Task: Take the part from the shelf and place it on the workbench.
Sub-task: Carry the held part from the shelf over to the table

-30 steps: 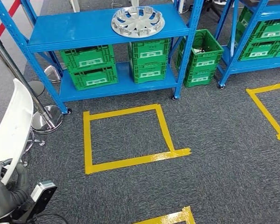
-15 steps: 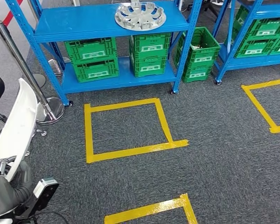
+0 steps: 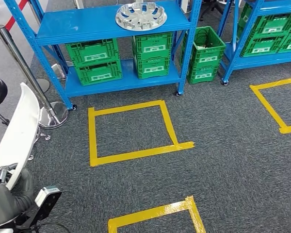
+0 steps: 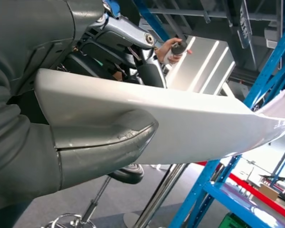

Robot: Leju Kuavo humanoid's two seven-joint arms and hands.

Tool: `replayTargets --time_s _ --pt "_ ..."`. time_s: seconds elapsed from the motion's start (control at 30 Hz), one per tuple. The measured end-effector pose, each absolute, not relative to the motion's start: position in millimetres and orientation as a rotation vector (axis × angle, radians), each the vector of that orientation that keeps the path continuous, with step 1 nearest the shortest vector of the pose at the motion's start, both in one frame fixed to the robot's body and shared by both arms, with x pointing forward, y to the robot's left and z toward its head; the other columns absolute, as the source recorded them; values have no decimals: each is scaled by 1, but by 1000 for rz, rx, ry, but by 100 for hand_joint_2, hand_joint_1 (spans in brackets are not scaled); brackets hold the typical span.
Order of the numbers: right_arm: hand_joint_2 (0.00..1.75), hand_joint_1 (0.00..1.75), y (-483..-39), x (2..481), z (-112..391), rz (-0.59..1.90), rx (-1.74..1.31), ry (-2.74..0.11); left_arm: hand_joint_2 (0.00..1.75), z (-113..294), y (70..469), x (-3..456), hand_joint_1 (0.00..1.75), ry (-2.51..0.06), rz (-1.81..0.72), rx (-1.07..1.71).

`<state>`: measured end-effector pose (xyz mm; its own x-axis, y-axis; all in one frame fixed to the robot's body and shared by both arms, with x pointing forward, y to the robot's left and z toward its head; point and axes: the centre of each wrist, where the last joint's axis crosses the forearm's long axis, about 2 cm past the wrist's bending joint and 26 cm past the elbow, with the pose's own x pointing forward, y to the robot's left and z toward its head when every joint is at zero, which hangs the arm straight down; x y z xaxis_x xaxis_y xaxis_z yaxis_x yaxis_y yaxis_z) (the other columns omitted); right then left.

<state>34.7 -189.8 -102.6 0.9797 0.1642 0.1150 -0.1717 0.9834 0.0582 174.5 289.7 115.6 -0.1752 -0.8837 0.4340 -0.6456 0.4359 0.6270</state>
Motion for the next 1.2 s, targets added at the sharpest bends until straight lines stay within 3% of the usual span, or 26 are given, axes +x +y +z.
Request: replayTargets --time_s 1.2 --pt "0 0 -188 21 -103 150 -36 -228 175 122 269 186 175 -1990 -422 1248"
